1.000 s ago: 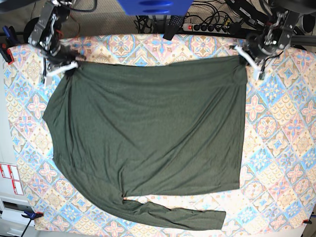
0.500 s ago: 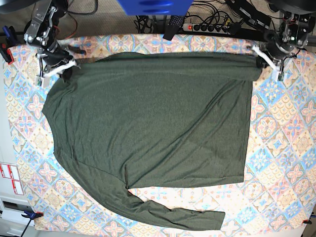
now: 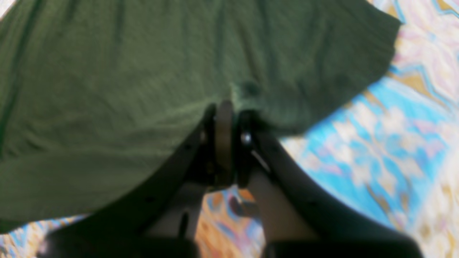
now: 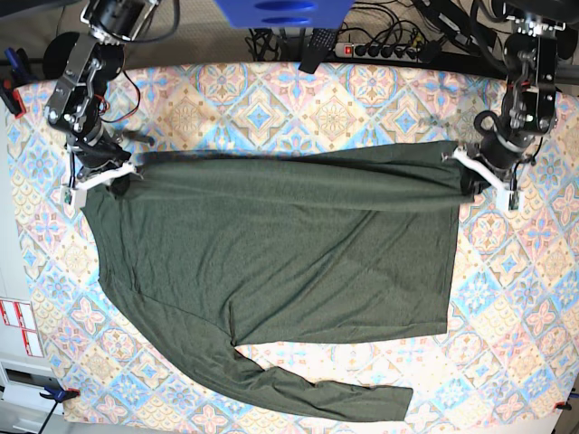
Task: Fold the T-shirt properly
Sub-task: 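Lift both shoulder corners and drag the shirt toward the robot, then lower the shoulder corners and adjust grips on the shirt edge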
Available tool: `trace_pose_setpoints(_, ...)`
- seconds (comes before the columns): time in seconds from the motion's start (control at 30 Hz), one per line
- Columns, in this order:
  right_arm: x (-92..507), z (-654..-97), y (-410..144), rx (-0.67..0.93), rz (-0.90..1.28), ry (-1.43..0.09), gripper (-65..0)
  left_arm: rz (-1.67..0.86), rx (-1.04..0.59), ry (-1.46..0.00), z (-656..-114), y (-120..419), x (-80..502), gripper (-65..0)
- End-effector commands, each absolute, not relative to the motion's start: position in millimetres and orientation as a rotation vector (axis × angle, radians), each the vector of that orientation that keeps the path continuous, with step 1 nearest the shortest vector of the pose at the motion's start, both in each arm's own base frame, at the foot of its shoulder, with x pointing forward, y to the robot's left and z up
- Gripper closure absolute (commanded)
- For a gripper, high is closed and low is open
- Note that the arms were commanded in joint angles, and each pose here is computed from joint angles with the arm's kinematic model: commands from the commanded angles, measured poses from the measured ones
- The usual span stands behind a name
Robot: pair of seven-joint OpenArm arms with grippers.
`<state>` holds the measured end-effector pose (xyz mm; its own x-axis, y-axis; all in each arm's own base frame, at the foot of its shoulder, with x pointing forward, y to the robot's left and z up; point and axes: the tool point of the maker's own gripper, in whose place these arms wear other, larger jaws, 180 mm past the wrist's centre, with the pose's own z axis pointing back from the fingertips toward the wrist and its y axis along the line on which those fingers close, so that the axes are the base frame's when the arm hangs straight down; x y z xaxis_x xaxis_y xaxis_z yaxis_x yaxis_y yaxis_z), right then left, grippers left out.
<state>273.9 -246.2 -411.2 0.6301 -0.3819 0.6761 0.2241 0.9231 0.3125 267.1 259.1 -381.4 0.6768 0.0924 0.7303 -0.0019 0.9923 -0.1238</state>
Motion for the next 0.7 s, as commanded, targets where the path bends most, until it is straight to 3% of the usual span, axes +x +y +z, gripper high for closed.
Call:
trace_pose_setpoints(0.0, 290, -397, -252, 0.206, -0.349, -0.882, -0.2, 0.069, -0.096, -0.851, -377, 270, 277, 0.0)
trace_pose_setpoints(0.43, 317, -413, -248, 0.268, -0.408, -0.861, -0.2, 0.157, -0.082, -0.907, -371, 293, 328, 0.0)
trace_pose_setpoints(0.67, 333, -407, -247, 0.286, -0.414, -0.880, -0.3, 0.080, -0.127, -0.873, -383, 261, 335, 0.0)
